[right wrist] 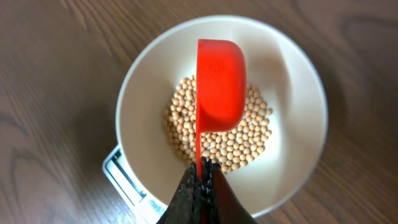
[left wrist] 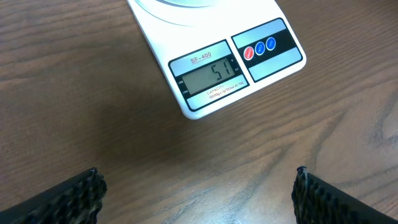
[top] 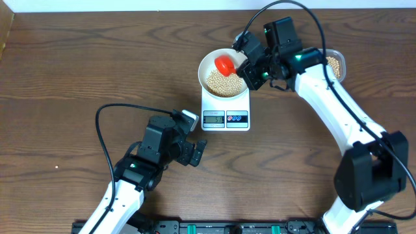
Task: Scoop item into bowl and weigh 50g on scale
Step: 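Tilt the red scoop over the bowl to add soybeans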
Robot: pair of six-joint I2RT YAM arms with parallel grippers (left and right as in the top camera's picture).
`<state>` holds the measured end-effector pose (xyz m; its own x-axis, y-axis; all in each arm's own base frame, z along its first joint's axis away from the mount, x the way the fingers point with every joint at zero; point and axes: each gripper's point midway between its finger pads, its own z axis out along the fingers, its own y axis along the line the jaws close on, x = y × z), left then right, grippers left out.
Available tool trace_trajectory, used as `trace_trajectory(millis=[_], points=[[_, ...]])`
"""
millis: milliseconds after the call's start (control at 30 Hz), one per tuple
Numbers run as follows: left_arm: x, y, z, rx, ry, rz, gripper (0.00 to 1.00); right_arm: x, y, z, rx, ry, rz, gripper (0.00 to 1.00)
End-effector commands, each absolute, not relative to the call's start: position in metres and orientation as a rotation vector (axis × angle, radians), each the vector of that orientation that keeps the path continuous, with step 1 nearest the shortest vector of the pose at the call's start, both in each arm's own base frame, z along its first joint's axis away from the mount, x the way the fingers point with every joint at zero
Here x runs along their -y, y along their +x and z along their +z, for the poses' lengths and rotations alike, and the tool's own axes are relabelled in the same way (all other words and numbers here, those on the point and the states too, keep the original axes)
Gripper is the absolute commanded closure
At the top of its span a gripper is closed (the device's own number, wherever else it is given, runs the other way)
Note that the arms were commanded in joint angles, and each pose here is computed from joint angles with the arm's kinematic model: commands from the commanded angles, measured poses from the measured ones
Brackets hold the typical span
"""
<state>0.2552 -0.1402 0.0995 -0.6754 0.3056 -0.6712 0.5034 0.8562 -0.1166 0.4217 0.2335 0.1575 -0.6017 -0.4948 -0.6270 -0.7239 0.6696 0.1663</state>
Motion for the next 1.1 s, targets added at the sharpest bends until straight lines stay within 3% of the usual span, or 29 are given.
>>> trace_trajectory(millis=[0,533,1067], points=[[0.139,0.262,0.109,-2.331,0.586,-0.367,0.02,-0.237,0.422,0.147,-2.343,-0.972,0.544,0.99],[0.139,0.262,0.109,-2.331,0.585,-0.367,0.02,-0.246,0.417,0.105,-2.419,-1.032,0.536,0.99],[0.139,0.262,0.109,-2.331,0.586,-0.367,0.02,-0.259,0.402,0.1,-2.439,-1.083,0.564,0.99]])
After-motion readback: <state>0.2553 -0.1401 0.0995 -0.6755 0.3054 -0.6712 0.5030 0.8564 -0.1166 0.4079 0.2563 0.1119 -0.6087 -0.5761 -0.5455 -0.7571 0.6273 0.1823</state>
